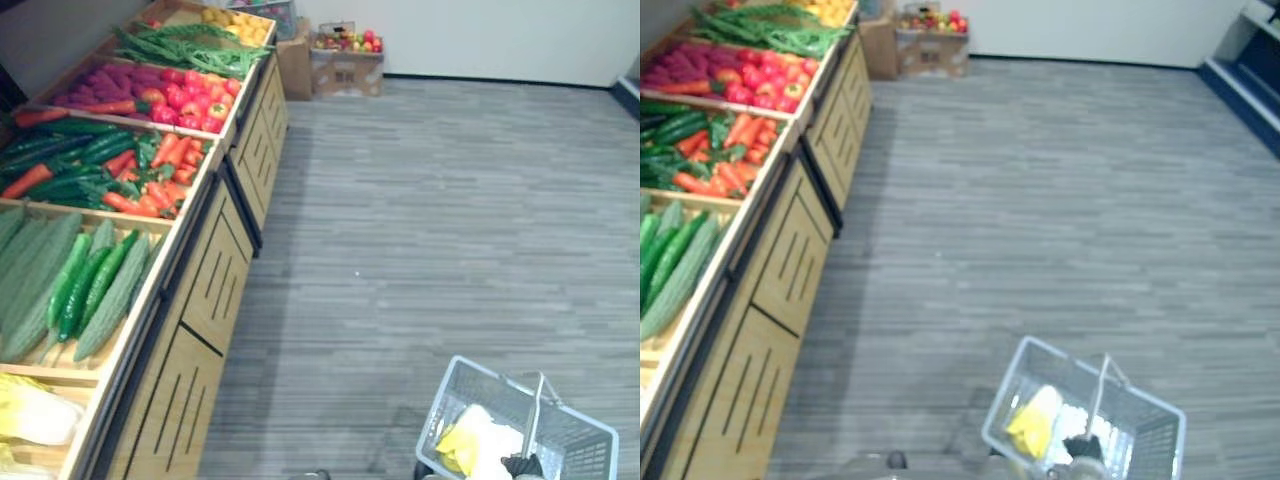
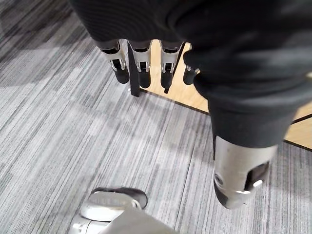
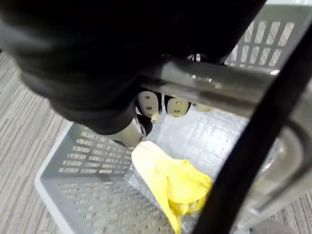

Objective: Pick vegetable in the basket

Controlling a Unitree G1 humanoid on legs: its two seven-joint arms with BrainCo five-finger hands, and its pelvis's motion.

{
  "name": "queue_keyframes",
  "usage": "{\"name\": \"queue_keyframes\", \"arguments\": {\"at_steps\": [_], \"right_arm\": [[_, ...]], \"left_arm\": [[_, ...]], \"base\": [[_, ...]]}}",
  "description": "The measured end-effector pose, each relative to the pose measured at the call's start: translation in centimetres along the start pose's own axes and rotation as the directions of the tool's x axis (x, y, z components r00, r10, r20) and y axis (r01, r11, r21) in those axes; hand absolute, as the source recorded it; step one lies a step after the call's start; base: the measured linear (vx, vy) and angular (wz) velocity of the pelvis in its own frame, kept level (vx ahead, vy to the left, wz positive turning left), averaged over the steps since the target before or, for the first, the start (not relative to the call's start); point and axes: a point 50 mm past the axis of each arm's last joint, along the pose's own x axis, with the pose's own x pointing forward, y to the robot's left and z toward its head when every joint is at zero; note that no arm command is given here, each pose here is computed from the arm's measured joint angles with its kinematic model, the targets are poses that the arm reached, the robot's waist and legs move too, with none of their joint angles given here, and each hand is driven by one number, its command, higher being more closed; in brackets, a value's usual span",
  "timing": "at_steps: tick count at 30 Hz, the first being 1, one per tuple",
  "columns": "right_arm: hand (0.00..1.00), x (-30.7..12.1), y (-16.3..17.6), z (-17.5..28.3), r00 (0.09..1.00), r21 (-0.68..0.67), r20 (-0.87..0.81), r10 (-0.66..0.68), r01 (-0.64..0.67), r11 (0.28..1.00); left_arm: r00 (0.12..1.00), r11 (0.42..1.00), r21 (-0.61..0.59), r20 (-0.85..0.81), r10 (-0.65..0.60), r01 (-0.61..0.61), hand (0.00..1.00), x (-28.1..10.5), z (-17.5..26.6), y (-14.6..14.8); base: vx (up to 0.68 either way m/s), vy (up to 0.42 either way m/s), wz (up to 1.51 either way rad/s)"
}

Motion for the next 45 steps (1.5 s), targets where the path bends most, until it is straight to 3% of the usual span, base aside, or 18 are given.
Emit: {"name": "queue_keyframes", "arguments": {"at_steps": [12,26,38,43,45], "right_arm": [[1.0,0.5,-0.6,2.3,0.996,0.014,0.083,-0.008,0.007,1.0],[1.0,1.0,-0.3,5.7,0.99,0.104,0.141,-0.02,0.006,0.995],[1.0,0.3,-0.1,1.2,1.0,0.065,0.004,-0.006,0.005,0.998],[1.0,-0.3,-0.5,-1.8,0.996,0.057,-0.083,-0.02,0.025,0.998],[1.0,-0.5,1.0,-1.4,0.997,0.063,-0.069,0.02,-0.016,0.998]], "left_arm": [[0.995,0.994,0.102,0.084,-0.049,0.04,0.0,0.1,1.8,-0.4],[0.989,0.997,-0.002,0.126,-0.075,0.076,0.0,-0.3,4.0,-2.2],[0.994,0.988,-0.146,0.105,-0.039,0.054,0.0,-0.3,4.2,-1.9],[0.997,0.991,-0.122,0.061,-0.041,0.048,0.0,-0.5,2.5,-2.0],[0.997,0.993,-0.113,0.075,-0.014,0.023,0.0,-0.2,2.8,-1.0]], "base": [[0.06,0.035,-0.07],[0.41,-0.2,0.37],[0.38,-0.132,0.26],[0.34,0.224,0.37],[0.49,0.218,0.59]]}}
